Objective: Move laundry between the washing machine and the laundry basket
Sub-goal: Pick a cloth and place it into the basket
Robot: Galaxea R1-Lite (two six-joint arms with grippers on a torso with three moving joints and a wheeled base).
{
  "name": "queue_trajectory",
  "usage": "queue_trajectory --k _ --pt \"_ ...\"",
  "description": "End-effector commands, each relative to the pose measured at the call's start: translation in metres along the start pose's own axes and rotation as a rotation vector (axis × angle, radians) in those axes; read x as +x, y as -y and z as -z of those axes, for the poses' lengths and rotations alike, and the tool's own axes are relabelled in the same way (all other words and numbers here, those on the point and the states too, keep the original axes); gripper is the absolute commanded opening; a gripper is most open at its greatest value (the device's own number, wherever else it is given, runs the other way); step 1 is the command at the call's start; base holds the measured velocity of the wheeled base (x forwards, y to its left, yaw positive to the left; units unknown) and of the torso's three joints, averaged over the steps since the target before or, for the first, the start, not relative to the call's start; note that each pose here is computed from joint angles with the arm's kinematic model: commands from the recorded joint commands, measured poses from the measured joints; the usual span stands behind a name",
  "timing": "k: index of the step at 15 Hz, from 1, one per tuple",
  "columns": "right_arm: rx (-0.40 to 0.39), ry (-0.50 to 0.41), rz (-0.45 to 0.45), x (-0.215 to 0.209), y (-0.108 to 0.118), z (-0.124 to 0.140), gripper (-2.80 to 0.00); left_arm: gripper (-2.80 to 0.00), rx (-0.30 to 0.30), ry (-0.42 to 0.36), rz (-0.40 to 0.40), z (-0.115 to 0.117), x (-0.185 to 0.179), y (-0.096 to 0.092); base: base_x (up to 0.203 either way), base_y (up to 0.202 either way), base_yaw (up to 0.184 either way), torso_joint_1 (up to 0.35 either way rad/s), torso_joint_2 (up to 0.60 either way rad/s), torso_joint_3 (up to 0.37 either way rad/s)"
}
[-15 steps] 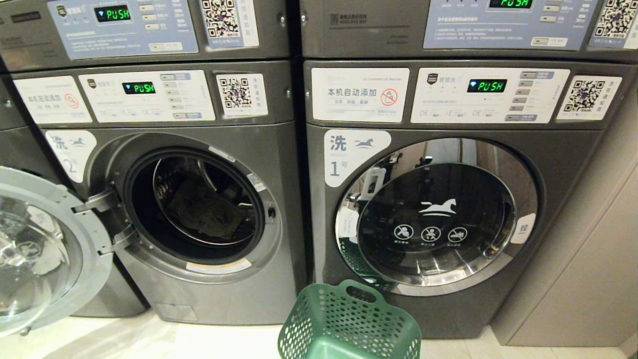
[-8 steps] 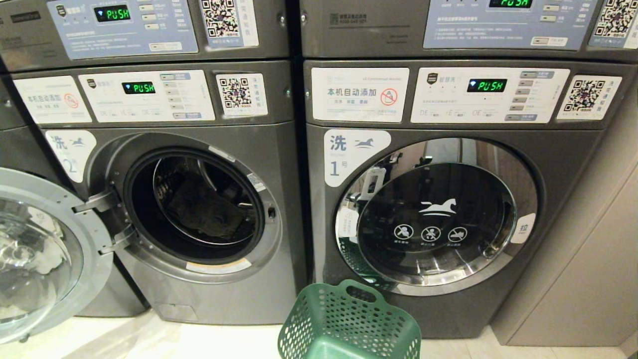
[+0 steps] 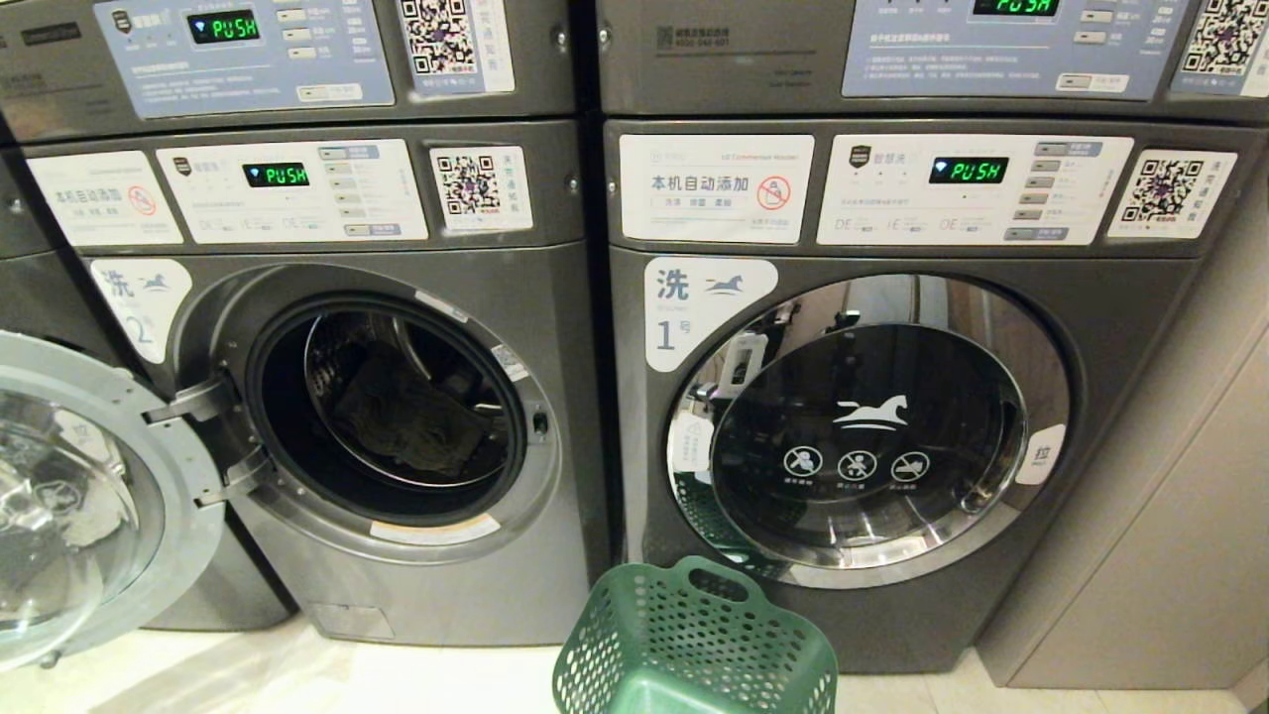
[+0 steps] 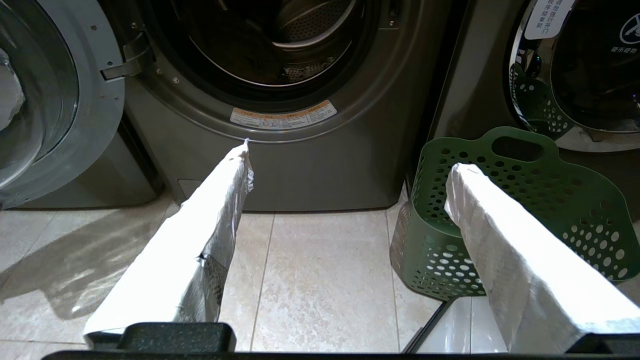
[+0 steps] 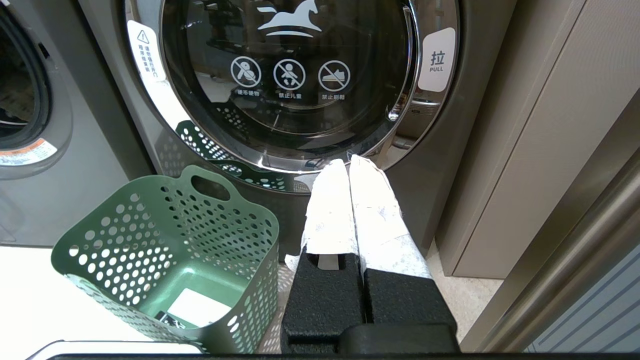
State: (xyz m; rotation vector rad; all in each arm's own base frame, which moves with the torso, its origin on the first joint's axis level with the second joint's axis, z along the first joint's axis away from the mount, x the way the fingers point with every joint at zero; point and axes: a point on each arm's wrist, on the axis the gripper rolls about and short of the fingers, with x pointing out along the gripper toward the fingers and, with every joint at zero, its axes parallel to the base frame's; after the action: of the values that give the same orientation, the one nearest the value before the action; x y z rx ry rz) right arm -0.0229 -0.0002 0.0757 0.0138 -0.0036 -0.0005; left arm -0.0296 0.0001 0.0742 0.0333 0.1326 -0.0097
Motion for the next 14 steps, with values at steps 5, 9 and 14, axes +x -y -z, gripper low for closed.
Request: queue_trajectory --k 5,9,14 --pt "0.000 0.001 -0.001 -0.0001 0.0000 0.0000 -2.80 0.00 0.001 0.001 0.000 0.0001 -0.0002 0.0000 0.000 0.000 0.000 0.000 0.00 0.000" --pt "0.000 0.001 -0.001 -0.0001 0.0000 0.0000 -2.80 0.00 0.001 0.002 0.001 0.0001 -0.0002 0.0000 0.000 0.000 0.000 0.000 0.00 0.000" --pt "0.000 0.001 -0.001 -0.0001 0.0000 0.0000 -2.80 0.00 -0.003 0.004 0.002 -0.0003 -0.0004 0.0000 0.000 0.000 0.000 0.000 0.00 0.000"
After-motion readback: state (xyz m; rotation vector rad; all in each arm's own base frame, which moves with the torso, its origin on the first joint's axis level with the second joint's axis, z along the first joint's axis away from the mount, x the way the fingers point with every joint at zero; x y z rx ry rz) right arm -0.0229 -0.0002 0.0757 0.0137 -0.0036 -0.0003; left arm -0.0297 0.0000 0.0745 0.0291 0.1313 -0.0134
